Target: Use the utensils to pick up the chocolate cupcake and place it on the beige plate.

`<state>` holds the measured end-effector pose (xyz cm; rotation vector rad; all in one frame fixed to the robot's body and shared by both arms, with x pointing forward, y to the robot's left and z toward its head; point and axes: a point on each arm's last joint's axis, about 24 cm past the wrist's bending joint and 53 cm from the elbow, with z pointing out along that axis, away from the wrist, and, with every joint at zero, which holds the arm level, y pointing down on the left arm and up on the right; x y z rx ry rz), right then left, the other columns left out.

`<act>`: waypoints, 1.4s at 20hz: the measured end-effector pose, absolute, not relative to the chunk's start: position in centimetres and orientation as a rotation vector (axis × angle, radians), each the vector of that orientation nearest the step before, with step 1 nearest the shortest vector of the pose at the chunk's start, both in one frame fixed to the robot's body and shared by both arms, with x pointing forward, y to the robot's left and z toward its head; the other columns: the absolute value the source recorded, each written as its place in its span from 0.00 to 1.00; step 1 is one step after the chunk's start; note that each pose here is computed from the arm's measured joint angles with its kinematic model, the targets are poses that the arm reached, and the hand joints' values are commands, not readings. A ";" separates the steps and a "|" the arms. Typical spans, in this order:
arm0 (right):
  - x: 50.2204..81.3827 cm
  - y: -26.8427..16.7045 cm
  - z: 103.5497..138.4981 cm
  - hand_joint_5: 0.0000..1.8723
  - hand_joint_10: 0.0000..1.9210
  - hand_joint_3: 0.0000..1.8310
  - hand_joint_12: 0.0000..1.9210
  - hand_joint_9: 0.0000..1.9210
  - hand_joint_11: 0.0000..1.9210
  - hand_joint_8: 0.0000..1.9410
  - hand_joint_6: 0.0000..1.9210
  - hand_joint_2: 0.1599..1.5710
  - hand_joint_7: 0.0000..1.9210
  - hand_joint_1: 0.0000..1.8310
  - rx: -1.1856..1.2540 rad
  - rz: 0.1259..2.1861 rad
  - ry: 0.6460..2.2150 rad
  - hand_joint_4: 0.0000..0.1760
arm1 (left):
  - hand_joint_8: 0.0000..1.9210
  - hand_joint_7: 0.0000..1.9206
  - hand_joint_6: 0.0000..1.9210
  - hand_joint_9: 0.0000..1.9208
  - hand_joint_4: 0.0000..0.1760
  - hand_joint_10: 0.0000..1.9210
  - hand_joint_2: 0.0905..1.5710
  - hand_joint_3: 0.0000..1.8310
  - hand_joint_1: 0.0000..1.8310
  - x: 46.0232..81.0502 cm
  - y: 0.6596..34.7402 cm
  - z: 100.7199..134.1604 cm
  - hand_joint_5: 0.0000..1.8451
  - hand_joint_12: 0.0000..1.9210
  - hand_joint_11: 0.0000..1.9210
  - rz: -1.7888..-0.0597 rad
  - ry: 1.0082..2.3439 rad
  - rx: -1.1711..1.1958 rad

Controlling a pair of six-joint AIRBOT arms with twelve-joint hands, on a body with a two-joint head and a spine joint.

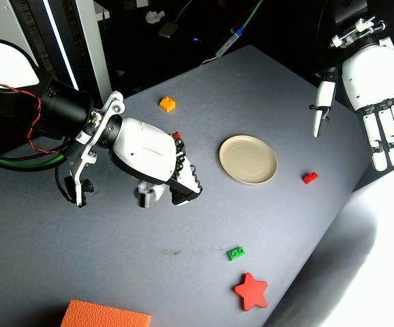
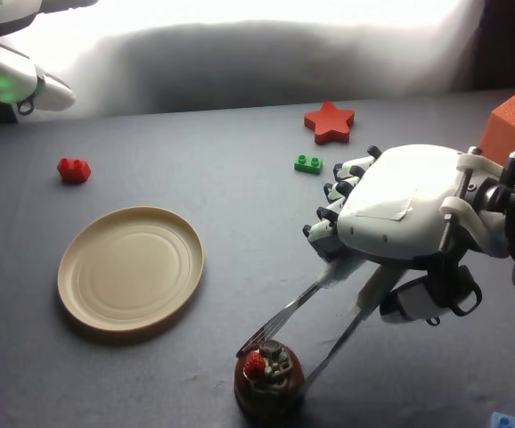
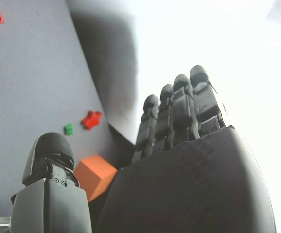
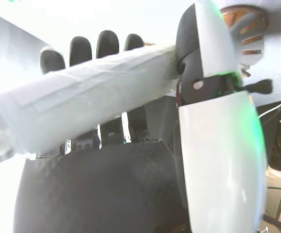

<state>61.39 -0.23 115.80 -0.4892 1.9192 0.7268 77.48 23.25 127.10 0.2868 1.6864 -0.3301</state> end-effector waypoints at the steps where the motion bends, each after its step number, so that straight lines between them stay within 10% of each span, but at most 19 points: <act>1: 61.3 -0.2 115.8 0.40 0.72 0.00 0.97 0.22 0.12 0.82 0.64 0.79 0.34 0.62 -0.490 0.731 1.920 0.00 | 0.00 0.02 0.00 0.03 0.00 0.00 0.71 0.00 0.14 77.5 23.3 127.1 0.03 0.06 0.00 -0.330 1.686 0.287; 28: 64.4 -0.8 119.8 0.37 0.70 0.00 0.91 0.25 0.17 0.81 0.70 0.80 0.35 0.61 -0.203 0.856 1.907 0.00 | 0.00 0.03 0.00 0.04 0.00 0.00 0.70 0.00 0.15 77.6 23.2 127.5 0.04 0.08 0.00 -0.333 1.678 0.282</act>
